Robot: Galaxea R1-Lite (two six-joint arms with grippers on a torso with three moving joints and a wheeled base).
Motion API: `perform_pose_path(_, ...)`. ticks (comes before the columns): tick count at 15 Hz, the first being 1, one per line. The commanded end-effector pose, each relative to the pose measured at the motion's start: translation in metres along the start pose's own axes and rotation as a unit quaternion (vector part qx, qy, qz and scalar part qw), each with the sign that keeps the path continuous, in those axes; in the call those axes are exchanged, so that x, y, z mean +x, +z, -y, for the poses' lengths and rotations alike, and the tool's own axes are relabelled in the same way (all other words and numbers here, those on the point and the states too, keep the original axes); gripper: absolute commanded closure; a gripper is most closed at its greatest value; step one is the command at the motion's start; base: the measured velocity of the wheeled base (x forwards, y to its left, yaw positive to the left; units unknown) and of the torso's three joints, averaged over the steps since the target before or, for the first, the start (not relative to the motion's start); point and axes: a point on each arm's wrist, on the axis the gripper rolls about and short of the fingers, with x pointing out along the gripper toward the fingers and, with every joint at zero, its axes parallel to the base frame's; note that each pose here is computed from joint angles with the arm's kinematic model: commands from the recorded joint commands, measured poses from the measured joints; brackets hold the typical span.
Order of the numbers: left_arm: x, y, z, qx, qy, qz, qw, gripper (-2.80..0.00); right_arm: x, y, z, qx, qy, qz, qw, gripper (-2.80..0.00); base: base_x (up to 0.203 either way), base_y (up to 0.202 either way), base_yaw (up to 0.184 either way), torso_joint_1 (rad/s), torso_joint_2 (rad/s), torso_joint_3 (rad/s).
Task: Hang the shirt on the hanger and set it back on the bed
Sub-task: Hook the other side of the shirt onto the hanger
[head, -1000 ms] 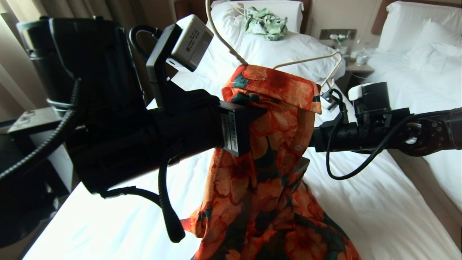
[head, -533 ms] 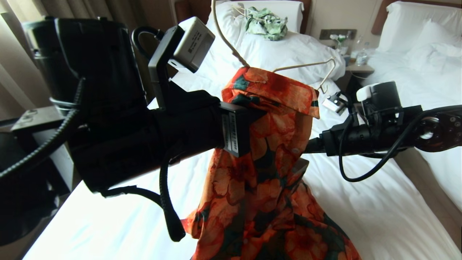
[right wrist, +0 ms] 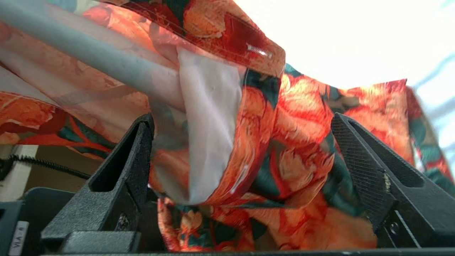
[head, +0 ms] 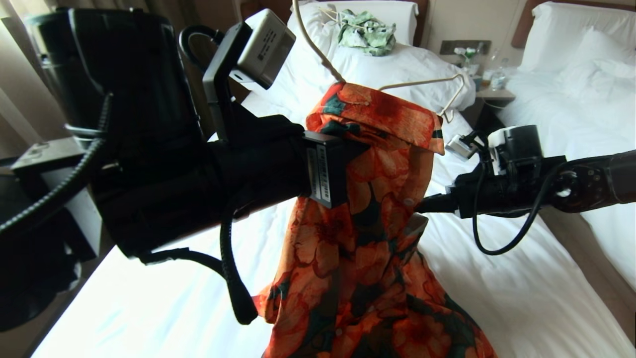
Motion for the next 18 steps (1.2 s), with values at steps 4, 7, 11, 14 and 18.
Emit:
perform_pose_path(4, 0.005, 0.001, 0.000, -0.001, 0.000, 0.002, 1.0000, 0.00, 0.038, -0.011, 0.029, 0.003, 0.041, -0.016, 0.999, -2.80, 0.000, 0.000, 0.000, 0.000, 0.00, 0.000)
perform_pose_path(7, 0.004, 0.003, 0.000, -0.001, 0.000, 0.005, 1.0000, 0.00, 0.054, -0.001, 0.023, 0.005, 0.059, -0.017, 0.998, -2.80, 0.000, 0.000, 0.000, 0.000, 0.00, 0.000)
perform_pose_path(11, 0.004, 0.002, 0.000, -0.002, 0.000, 0.004, 1.0000, 0.00, 0.062, 0.002, 0.015, -0.001, 0.070, -0.020, 0.997, 0.00, 0.000, 0.000, 0.000, 0.000, 0.00, 0.000)
perform_pose_path(14, 0.004, 0.001, 0.000, -0.002, 0.001, 0.001, 1.0000, 0.00, 0.059, 0.005, 0.012, -0.005, 0.068, -0.017, 0.998, 0.00, 0.000, 0.000, 0.000, 0.000, 0.00, 0.000)
perform_pose_path(18, 0.004, -0.003, -0.001, -0.003, 0.002, -0.005, 1.0000, 0.00, 0.046, 0.011, 0.006, -0.012, 0.058, -0.008, 0.998, 0.00, 0.000, 0.000, 0.000, 0.000, 0.00, 0.000)
